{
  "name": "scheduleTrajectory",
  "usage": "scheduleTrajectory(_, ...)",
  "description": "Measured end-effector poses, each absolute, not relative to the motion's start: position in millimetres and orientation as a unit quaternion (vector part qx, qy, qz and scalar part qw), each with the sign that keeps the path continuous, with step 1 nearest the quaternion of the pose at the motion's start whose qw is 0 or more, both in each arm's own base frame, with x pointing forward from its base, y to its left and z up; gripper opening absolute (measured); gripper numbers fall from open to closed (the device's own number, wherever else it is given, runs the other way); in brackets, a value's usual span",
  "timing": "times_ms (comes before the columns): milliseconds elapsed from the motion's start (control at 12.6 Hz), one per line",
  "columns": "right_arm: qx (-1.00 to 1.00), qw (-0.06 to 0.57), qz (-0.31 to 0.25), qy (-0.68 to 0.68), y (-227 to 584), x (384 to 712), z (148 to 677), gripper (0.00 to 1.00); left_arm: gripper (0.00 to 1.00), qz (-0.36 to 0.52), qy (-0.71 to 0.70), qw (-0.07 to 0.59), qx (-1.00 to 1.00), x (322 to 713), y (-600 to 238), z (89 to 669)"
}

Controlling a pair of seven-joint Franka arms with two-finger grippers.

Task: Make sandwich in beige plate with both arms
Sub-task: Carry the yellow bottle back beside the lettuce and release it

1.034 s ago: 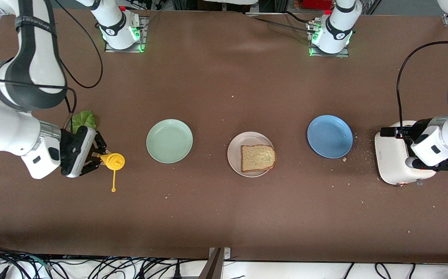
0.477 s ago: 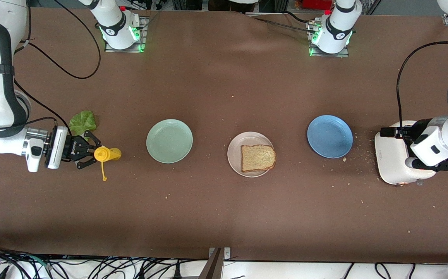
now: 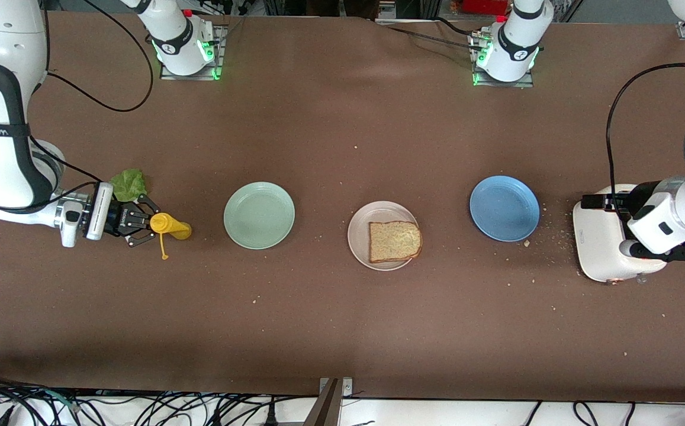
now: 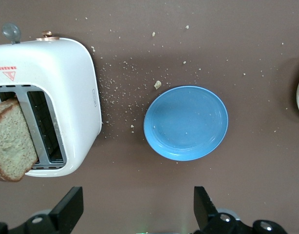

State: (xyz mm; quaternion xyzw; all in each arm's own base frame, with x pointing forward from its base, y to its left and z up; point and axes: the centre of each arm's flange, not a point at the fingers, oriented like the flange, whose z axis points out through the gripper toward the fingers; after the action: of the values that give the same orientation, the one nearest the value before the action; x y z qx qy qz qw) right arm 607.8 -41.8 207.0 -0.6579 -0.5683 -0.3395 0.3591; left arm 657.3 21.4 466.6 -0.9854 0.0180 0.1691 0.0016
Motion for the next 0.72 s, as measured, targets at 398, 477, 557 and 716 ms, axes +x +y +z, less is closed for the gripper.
scheduleTrajectory(398, -0.647, 0.378, -0.372, -0.548, -51.2, 594.2, 150.4, 0.11, 1.00, 0.169, 0.018, 0.002, -0.985, 657.3, 21.3, 466.6)
scheduleTrajectory(477, -0.647, 0.380, -0.373, -0.546, -51.3, 592.3, 143.4, 0.11, 1.00, 0.169, 0.018, 0.002, -0.985, 657.3, 21.3, 466.6)
scheduleTrajectory(557, -0.646, 0.381, -0.374, -0.545, -51.1, 591.2, 139.6, 0.11, 1.00, 0.169, 0.018, 0.002, -0.985, 657.3, 21.3, 466.6)
scheduleTrajectory(716, -0.646, 0.382, -0.374, -0.545, -50.5, 591.0, 138.2, 0.12, 1.00, 0.169, 0.018, 0.002, -0.985, 657.3, 21.4, 466.6)
